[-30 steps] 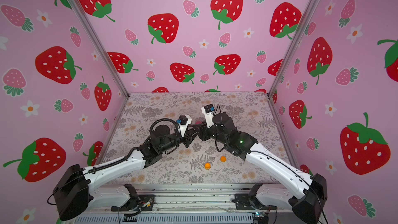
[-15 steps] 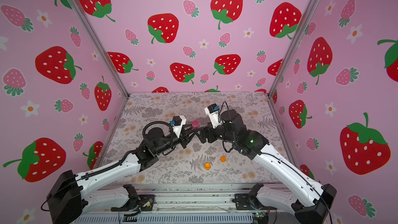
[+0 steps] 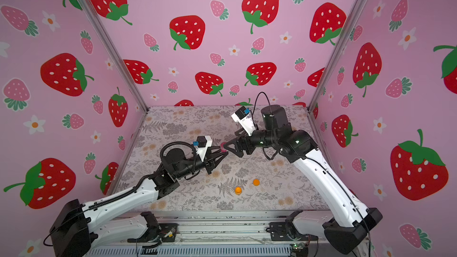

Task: Close the paint jar lid
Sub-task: Screw the lid onto the paint jar.

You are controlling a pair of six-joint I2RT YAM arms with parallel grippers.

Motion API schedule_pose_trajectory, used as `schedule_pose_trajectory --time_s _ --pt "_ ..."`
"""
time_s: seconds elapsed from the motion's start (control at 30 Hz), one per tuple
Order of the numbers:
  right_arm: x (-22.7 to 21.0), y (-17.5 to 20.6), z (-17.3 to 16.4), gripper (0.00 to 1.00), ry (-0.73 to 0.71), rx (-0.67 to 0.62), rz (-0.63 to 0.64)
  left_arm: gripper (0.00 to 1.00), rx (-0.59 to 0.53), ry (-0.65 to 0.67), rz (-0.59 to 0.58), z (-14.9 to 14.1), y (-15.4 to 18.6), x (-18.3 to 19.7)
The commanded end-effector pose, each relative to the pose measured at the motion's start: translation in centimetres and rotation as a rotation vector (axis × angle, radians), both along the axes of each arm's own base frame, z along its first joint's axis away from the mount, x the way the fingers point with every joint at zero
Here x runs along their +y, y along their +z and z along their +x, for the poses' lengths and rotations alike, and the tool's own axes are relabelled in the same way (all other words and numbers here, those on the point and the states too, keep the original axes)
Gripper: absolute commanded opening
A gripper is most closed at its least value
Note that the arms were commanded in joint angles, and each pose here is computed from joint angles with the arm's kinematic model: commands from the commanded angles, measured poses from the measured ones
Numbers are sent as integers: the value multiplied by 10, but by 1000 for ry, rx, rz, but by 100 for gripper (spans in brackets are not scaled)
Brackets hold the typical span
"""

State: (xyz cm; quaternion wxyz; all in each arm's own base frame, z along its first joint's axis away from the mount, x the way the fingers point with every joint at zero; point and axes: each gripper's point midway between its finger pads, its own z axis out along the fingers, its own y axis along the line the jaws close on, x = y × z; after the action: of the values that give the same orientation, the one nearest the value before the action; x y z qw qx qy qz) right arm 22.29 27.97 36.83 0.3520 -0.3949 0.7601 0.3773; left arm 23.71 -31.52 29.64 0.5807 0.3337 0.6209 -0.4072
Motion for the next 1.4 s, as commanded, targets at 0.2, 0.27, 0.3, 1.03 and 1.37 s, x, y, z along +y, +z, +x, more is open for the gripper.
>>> schedule_pose_trajectory --time_s 0.2,0.27,0.3,1.03,1.37 --pt "6 -37 -14 83 184 52 -120 23 -14 -62 -29 -11 8 -2" --pt "6 -39 -12 81 177 45 -120 23 -14 -61 -28 -11 8 -2" --pt "7 -39 -11 80 176 42 -120 23 -13 -61 -27 -11 8 -2" --pt "14 -50 -2 54 157 50 -122 23 -9 -63 -27 -8 9 -5" --pt "18 -57 0 33 131 66 -118 23 -13 -43 -21 -2 11 -7"
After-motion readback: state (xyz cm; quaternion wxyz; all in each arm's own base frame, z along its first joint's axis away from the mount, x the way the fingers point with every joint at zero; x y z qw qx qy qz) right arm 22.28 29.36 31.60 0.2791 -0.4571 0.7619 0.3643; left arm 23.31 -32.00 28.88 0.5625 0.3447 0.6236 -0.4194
